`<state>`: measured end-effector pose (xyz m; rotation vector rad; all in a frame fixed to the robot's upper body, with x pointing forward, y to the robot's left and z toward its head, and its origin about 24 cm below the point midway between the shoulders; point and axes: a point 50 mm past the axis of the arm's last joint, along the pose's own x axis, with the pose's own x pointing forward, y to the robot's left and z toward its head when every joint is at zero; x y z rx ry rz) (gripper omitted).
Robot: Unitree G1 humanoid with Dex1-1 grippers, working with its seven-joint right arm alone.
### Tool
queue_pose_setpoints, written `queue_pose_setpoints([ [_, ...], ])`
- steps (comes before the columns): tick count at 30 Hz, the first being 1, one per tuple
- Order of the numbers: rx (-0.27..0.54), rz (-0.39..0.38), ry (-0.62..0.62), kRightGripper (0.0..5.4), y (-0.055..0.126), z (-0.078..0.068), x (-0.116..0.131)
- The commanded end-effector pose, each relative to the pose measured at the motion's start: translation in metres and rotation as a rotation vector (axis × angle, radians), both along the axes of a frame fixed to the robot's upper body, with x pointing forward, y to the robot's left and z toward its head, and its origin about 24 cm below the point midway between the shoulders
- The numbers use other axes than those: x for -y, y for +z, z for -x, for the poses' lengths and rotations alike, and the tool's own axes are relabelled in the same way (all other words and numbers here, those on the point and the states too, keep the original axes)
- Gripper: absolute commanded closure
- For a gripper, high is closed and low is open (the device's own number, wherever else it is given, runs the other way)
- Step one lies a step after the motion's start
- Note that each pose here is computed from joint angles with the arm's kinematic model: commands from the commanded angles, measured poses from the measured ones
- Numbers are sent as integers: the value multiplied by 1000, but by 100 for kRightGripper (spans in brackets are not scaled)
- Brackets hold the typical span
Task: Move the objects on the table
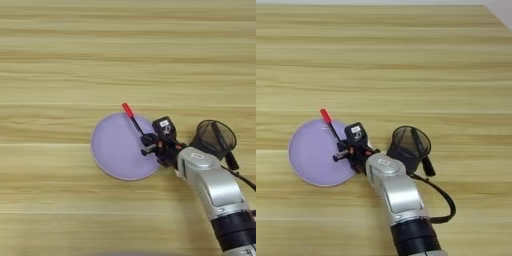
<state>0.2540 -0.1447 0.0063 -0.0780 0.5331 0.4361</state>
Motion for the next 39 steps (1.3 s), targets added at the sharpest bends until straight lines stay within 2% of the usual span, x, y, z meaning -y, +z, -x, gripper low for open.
queue_pose_setpoints([
  [1, 110, 57, -32, 498, 23, -8, 14],
  [19, 89, 156, -136, 498, 30, 13, 56],
  [31, 43, 176, -144, 498, 26, 28, 66],
  [39, 7, 182, -159, 498, 17, 30, 68],
])
